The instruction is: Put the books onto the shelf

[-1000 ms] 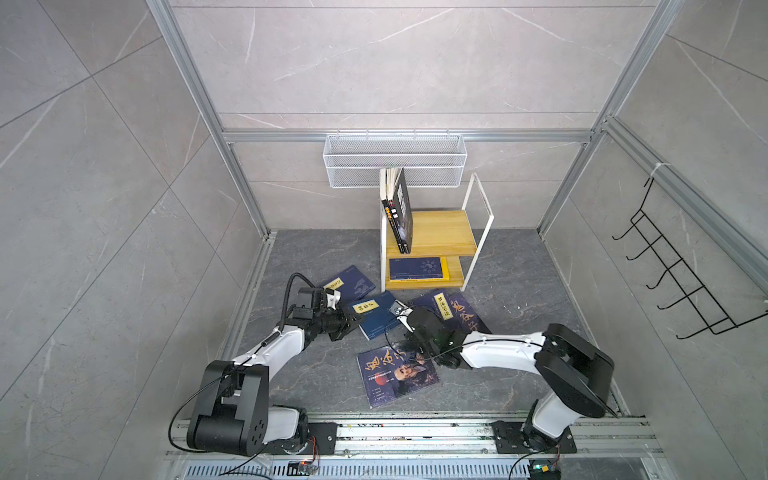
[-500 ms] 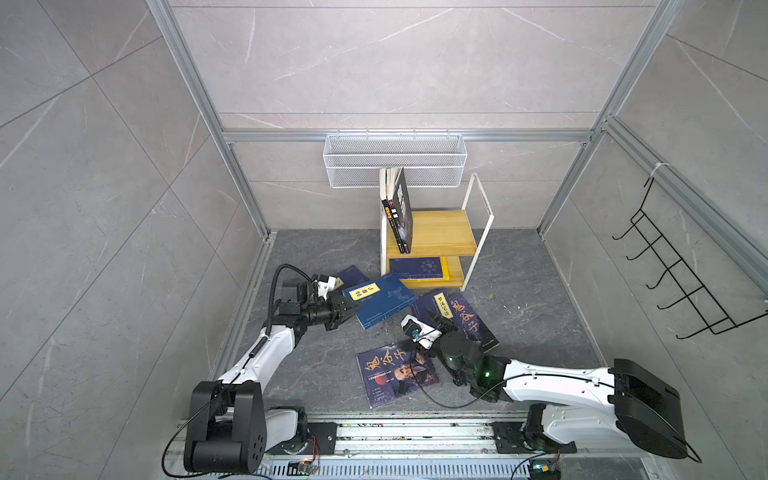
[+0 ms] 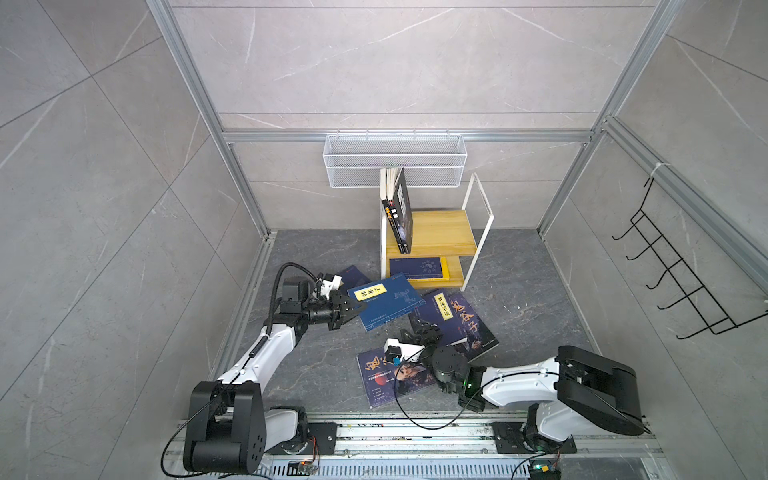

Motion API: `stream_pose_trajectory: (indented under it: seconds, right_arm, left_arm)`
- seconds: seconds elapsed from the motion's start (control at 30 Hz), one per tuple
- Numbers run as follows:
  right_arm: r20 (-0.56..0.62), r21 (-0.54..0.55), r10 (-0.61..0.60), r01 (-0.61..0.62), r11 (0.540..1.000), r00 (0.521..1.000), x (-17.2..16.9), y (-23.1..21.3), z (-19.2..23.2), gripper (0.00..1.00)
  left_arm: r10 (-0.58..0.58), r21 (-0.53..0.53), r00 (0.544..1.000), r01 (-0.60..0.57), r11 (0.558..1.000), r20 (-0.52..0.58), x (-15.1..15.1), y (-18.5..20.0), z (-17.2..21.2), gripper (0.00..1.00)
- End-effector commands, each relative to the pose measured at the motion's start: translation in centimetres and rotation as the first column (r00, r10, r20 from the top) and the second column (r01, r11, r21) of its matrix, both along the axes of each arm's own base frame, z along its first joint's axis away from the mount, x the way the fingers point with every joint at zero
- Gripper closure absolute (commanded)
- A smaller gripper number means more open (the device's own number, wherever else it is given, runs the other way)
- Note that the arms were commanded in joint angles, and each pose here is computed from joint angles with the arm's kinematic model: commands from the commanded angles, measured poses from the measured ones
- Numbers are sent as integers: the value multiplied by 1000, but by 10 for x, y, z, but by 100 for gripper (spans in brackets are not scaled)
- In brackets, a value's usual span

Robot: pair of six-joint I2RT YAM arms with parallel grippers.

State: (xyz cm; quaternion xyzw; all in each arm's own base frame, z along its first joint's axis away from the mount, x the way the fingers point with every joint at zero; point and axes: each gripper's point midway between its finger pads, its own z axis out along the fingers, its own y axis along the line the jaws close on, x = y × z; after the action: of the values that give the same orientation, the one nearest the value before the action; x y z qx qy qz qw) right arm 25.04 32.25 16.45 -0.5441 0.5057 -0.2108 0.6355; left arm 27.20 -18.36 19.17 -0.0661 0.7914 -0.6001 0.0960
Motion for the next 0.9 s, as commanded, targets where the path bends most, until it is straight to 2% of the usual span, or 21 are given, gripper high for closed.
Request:
stream_pose_trajectory:
  seconds: [0.0,0.1,0.37,0.5,0.67,0.7,0.8,0.87]
  right_arm:
    - [86,45,-36,32,998,996,5,4,24,40]
    - [100,63,-32,26,998,994,6,10,25,41]
    - [141,28,-33,30,999,989,4,23,23,49]
    - [154,23,-45,42,999,987,5,26,23,66]
    - [187,38,-77,71,997,979,8,22,23,100]
    - [187,35,-82,77,996,979,8,20,21,100]
    - [174,19,-77,74,997,982,7,15,13,100]
    - [175,20,-92,90,996,980,7,11,13,100]
  left_arm:
    - [-74,-49,995,78,996,73,-2,-8,23,100]
    - [-98,-36,991,102,994,90,-7,-14,18,100]
    - [-126,-12,988,128,992,87,-13,-20,10,100]
    - [-124,-11,989,125,992,76,-12,-20,11,100]
    - [-118,4,989,118,993,84,-13,-18,9,99]
    - [-119,3,989,119,993,85,-13,-19,10,91]
    - [-105,18,988,104,994,115,-9,-15,11,59]
    - [-80,27,988,77,997,131,-5,-9,11,46]
